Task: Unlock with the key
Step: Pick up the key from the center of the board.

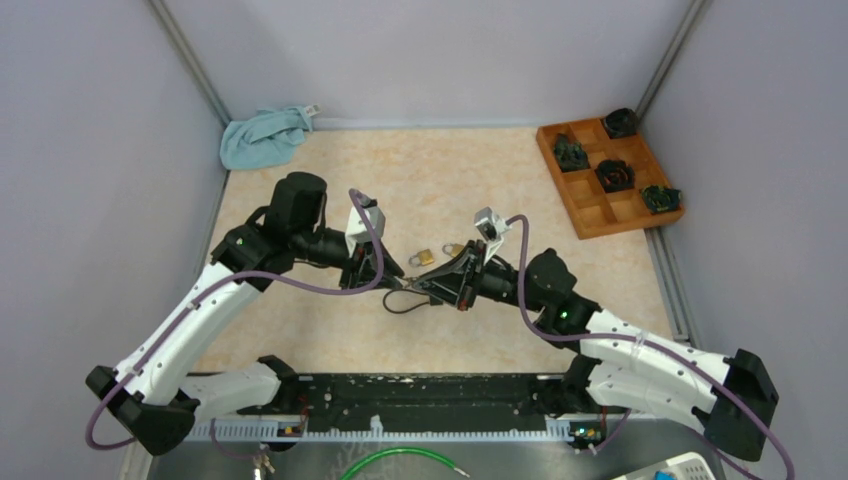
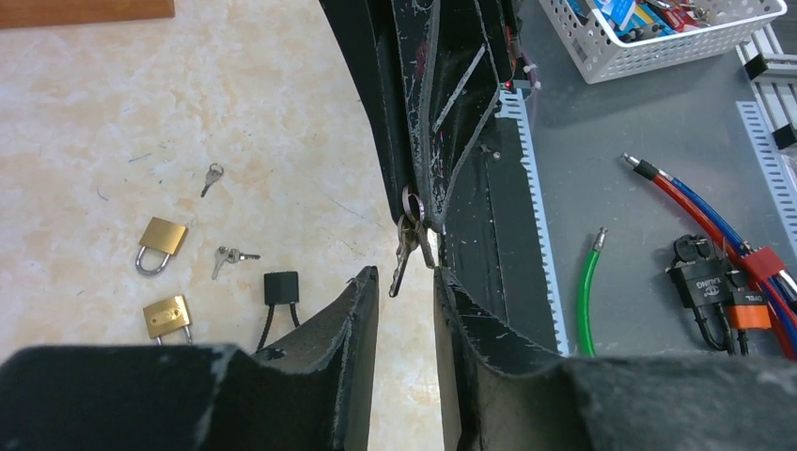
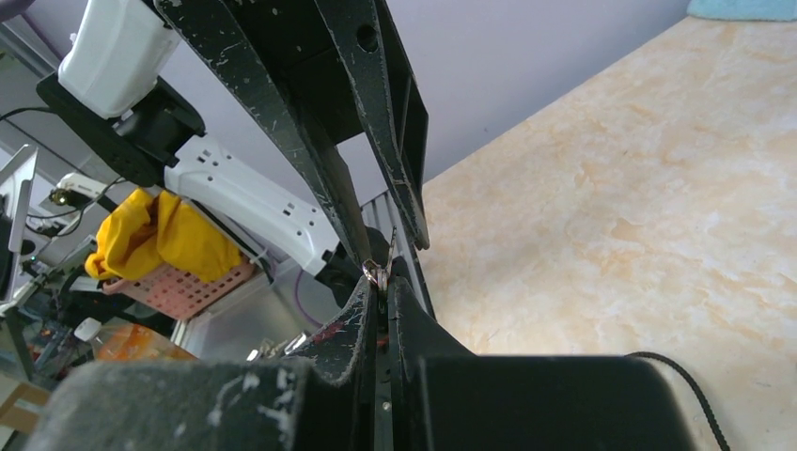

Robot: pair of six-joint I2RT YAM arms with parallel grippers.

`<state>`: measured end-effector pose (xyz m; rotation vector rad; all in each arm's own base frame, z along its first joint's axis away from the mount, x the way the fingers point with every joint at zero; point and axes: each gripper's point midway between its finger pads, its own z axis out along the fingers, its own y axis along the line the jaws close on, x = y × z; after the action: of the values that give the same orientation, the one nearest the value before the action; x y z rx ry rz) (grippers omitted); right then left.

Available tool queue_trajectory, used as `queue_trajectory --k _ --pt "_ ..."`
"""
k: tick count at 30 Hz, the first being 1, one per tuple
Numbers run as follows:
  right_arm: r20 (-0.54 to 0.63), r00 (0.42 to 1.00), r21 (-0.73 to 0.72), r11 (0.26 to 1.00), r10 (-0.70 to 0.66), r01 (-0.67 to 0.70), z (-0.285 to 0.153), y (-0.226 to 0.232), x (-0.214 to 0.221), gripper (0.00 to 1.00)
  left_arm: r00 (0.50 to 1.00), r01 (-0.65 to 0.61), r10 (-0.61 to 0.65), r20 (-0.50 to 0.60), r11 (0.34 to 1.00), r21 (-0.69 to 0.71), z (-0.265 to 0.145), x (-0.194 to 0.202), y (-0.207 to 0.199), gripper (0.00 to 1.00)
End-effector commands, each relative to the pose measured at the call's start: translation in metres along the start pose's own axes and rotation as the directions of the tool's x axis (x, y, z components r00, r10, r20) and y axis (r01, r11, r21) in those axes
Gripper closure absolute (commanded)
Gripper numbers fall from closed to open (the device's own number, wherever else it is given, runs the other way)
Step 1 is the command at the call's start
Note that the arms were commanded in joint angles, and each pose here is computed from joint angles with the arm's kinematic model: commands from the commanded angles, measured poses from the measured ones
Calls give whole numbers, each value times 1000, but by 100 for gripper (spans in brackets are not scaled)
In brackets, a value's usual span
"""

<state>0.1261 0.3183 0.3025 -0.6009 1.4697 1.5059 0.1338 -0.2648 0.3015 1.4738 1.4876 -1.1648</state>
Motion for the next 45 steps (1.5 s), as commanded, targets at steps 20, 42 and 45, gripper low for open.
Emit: queue_trajectory --k 20,42,45 --pt "42 998 -87 995 -46 49 9 27 -28 100 1000 0 0 -8 999 38 -2 -1 -10 71" --pt "37 999 69 997 -38 35 2 13 -45 25 617 -786 774 -141 601 -143 -29 -17 30 100" --pt "89 995 138 990 -44 32 -6 4 -61 20 343 -939 921 -185 329 -106 -33 -14 29 100"
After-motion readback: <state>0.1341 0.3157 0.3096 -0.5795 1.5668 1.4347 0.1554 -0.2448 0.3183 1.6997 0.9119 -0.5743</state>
